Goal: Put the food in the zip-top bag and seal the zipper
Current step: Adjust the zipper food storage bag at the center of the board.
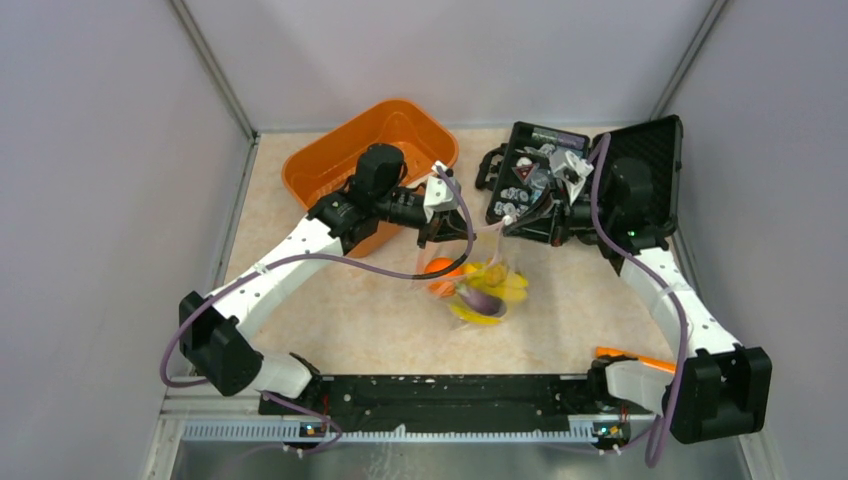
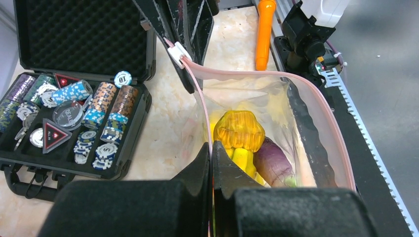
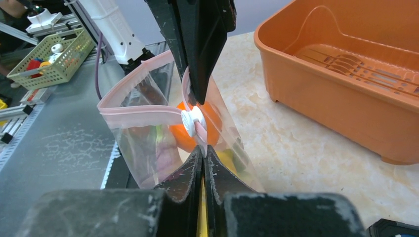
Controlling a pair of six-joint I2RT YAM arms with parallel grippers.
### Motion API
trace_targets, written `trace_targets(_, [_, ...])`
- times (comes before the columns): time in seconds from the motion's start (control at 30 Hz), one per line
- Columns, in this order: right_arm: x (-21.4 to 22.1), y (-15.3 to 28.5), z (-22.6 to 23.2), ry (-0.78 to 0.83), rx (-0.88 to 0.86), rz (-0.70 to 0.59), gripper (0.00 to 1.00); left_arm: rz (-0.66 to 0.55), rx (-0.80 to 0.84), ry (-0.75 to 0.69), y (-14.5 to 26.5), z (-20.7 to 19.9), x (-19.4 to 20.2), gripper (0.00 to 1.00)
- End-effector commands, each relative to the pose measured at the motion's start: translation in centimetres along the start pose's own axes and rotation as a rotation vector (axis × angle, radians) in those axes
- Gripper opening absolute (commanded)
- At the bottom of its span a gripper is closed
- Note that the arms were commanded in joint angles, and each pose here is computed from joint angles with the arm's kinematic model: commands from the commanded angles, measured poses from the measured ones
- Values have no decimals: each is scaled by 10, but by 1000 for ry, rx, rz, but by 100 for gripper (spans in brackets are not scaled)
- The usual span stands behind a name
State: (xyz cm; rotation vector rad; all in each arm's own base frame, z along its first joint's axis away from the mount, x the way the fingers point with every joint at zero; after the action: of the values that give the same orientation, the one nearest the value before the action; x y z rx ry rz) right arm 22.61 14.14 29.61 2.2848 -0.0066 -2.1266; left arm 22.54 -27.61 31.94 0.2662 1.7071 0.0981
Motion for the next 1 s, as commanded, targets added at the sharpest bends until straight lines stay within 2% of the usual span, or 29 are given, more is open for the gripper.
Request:
trace_targets(0.0, [-15, 1, 8, 79, 18, -5, 0, -64, 44, -98, 3, -12, -27, 0])
trace_targets(0.27, [-28, 4, 23, 95, 122, -27, 0, -73, 27, -81, 4, -14, -28, 1])
trace_targets(0.3, [-30, 4, 25, 100, 138, -33, 0, -81, 17, -74, 4, -13, -29, 8])
trace_targets(0.37, [-30, 5, 29, 93, 178, -41, 0, -93, -12, -53, 4, -12, -31, 46])
trace_targets(0.47, [-29, 7, 32, 70, 237, -37, 0, -111, -54, -15, 8, -14, -37, 75])
trace_targets(0.67, [-32, 11, 40, 46, 319, -54, 0, -143, -122, -3, 22, -26, -45, 96])
trace_targets(0.83, [-34, 13, 48, 33, 360, -69, 0, -158, -138, 33, 27, -36, -44, 99])
trace_targets(0.97, [-34, 13, 50, 26, 380, -81, 0, -137, -262, 37, 21, -33, -35, 99])
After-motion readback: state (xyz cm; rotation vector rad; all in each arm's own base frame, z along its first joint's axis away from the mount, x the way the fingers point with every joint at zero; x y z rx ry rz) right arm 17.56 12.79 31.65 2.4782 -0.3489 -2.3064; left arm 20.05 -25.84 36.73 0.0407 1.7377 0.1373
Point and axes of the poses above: each gripper's point midway between its finger pads, its own y axis back along the fingers, its own z axis along the line the jaws close on, x = y × z, the point moved 7 cm from there along y, back along the fingers, and after that the axes turned 15 degrees about y, right-handed, at the moved point
